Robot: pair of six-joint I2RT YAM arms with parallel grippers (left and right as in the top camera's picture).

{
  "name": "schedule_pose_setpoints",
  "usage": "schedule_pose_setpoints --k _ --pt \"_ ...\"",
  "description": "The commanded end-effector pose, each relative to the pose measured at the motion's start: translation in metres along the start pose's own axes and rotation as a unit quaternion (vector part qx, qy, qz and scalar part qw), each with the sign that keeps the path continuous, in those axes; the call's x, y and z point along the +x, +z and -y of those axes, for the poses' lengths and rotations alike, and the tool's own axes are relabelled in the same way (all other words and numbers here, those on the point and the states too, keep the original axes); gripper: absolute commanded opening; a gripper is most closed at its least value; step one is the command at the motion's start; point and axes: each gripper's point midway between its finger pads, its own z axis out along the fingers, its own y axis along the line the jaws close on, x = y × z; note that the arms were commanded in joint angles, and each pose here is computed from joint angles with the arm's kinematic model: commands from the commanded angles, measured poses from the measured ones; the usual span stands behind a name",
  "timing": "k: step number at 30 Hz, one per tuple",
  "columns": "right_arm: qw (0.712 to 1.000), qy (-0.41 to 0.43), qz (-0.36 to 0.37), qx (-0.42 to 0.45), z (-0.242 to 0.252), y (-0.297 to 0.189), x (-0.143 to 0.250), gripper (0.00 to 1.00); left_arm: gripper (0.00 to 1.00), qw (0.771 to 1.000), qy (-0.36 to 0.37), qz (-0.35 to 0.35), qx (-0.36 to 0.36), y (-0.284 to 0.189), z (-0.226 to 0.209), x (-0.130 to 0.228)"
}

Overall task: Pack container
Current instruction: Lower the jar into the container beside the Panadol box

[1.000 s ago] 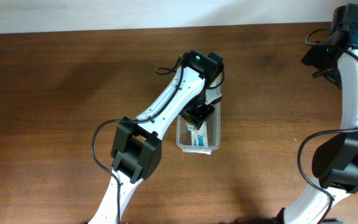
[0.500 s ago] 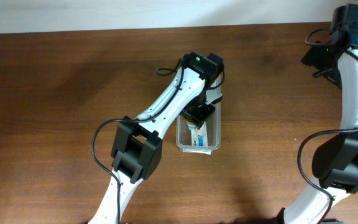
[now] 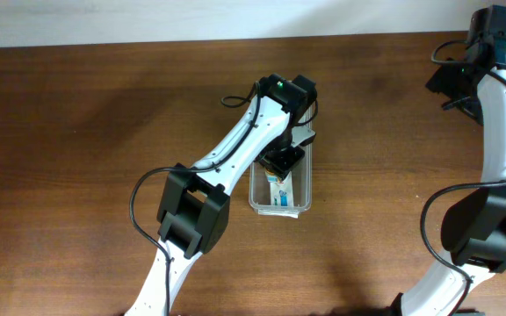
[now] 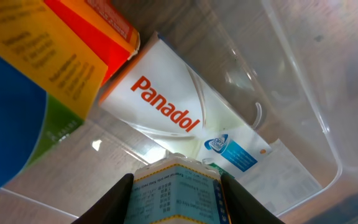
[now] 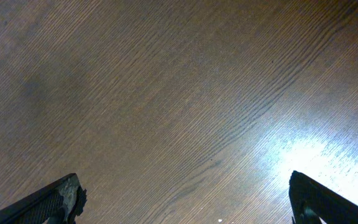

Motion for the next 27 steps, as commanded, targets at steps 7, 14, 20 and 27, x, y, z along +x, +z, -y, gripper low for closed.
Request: schedule_pose_setpoints --k 7,14,20,27 --pt "1.000 -0.001 0.000 0.011 0.005 0.004 -0.001 0.98 0.40 1.000 0.004 -0.006 0.003 0.013 -0.002 -0.004" --pt "1.000 -0.001 0.000 0.011 0.005 0.004 -0.001 0.98 0.41 1.000 0.003 -0.011 0.003 0.017 -0.002 -0.004" --pt "1.000 -0.001 0.000 0.011 0.005 0.004 -0.001 0.98 0.46 1.000 0.003 -0.011 0.004 0.017 -0.002 -0.003" --pt "1.000 -0.001 0.000 0.011 0.005 0.004 -0.001 0.98 0.46 1.000 0.003 -0.011 0.003 0.017 -0.002 -0.003"
